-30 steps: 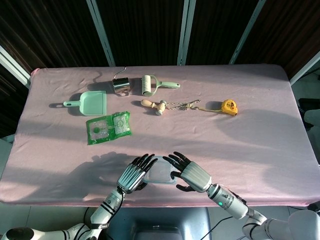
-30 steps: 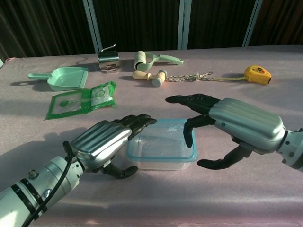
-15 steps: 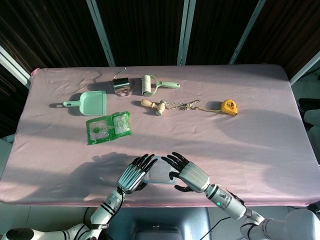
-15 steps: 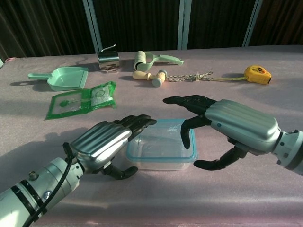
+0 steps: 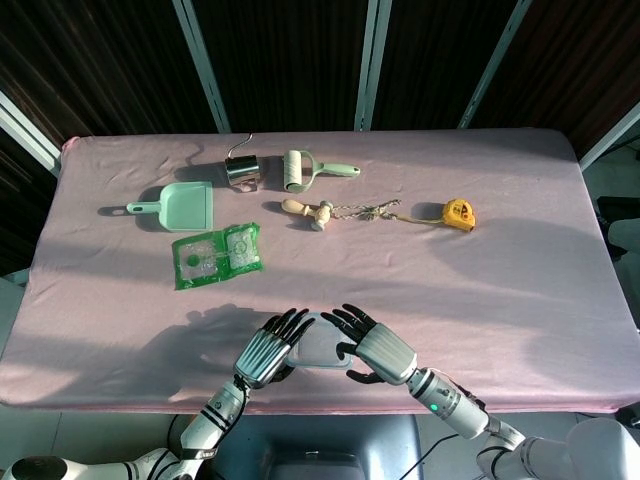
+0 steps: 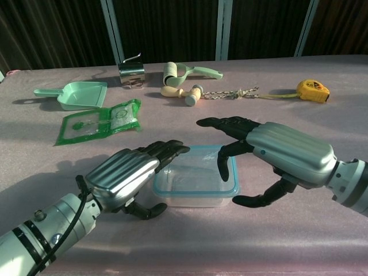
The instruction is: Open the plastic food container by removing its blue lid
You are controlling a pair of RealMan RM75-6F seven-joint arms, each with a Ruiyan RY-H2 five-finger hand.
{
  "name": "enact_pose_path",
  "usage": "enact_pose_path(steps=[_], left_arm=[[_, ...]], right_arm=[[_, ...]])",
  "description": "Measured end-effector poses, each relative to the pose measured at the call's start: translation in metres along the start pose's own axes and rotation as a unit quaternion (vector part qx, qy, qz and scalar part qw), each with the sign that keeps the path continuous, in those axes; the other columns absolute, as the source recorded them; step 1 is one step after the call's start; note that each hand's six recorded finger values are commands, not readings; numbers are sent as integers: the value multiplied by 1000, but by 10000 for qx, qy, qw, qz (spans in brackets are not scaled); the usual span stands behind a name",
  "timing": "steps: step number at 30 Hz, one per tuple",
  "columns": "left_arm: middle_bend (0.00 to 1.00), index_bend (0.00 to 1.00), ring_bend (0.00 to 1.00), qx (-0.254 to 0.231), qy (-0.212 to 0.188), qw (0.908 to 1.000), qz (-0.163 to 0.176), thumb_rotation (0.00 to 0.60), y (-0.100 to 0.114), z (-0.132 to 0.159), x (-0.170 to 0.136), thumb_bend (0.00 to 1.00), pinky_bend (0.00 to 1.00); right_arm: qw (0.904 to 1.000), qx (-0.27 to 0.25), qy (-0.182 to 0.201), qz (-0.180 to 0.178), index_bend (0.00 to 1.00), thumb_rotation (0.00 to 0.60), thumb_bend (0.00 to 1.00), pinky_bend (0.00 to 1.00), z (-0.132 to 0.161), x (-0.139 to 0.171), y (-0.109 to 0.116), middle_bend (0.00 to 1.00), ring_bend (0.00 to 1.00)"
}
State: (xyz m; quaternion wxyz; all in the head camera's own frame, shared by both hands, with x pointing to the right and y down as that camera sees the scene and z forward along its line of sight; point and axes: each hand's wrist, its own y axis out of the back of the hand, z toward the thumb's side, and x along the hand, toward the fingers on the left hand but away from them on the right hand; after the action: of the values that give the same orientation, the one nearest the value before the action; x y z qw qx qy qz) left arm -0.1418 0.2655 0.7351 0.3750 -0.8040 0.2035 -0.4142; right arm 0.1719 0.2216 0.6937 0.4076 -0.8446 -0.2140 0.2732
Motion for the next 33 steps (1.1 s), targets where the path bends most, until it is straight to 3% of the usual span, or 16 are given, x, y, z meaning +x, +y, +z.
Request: enact_pose_path(steps=[33], left_arm=[[586, 0, 467, 510, -169, 9984, 149, 600, -6, 0, -4, 329, 228]], right_arm=[[9998, -170, -65, -126, 676, 600, 391, 0, 1, -3, 9, 65, 0]])
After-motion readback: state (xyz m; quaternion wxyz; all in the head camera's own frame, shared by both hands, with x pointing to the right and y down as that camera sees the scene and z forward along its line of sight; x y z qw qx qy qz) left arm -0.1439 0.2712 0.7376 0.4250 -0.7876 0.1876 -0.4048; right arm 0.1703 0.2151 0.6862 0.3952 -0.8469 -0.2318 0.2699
